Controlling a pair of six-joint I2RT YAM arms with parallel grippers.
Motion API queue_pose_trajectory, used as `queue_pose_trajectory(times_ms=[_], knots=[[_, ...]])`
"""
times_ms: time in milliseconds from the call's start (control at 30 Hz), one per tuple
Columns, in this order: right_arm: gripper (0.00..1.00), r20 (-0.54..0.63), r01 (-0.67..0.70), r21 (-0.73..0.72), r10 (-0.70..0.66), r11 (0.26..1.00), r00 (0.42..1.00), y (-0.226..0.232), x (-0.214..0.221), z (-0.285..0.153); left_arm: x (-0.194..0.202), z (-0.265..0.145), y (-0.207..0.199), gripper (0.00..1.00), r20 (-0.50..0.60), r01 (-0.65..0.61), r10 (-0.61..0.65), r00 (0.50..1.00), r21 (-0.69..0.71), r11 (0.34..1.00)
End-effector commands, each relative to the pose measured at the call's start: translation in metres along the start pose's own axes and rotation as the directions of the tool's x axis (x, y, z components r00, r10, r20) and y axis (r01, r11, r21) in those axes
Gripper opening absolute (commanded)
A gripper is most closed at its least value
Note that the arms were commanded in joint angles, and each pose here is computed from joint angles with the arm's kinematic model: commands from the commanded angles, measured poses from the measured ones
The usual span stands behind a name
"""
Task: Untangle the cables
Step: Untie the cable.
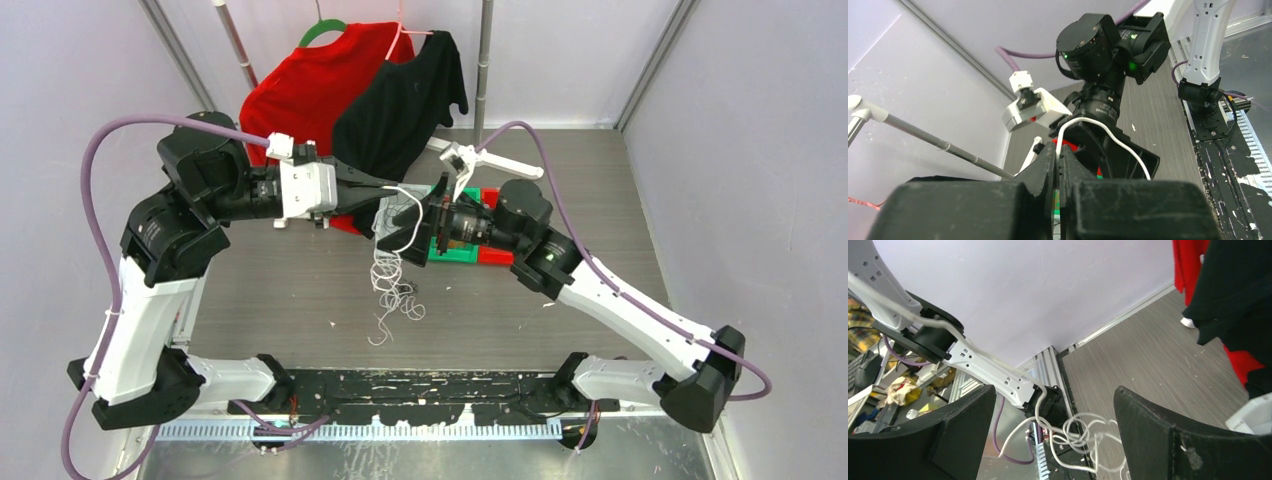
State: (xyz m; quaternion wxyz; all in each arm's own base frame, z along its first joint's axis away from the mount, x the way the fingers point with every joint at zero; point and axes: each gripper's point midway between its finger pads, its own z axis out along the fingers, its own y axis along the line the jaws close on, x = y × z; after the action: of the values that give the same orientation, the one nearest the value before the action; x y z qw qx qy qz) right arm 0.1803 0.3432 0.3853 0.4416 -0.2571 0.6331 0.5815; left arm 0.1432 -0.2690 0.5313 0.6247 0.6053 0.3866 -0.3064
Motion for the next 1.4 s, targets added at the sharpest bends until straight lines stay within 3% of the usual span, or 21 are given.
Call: queue_pose_trajectory(times_ms=[0,267,567,800,1133,1367], knots=[[0.92,0.059,0.072,-0.099,-0.066,0.992,0.996,0.028,-0.026,0.017,-0.013,0.001,0.001,0.0,0.043,-0.015,0.015,0.999,0.011,1.0],[0.84,0.003,0.011,-0.089,-0.011,0.996,1.0,0.01,0.002,0.058,-0.019,0.001,0.002,0.0,0.059,-0.018,0.017,0.998,0.014,1.0],[0.65,0.011,-0.101,0.112,0.101,0.988,0.995,-0.067,0.058,0.068,-0.055,-0.012,0.007,0.0,0.131,-0.051,0.053,0.99,-0.015,0.999],[0.57,0.002,-0.2,0.266,0.207,0.943,0.978,-0.127,0.112,0.06,-0.079,-0.02,0.02,0.0,0.169,-0.096,0.106,0.98,-0.069,0.993],[0.57,-0.021,-0.248,0.437,0.286,0.864,0.958,-0.174,0.174,0.04,-0.117,-0.042,0.041,0.0,0.21,-0.213,0.258,0.943,-0.215,0.953],[0.63,-0.021,-0.276,0.462,0.321,0.843,0.947,-0.181,0.195,0.035,-0.152,-0.062,0.066,0.0,0.237,-0.294,0.401,0.885,-0.385,0.875]])
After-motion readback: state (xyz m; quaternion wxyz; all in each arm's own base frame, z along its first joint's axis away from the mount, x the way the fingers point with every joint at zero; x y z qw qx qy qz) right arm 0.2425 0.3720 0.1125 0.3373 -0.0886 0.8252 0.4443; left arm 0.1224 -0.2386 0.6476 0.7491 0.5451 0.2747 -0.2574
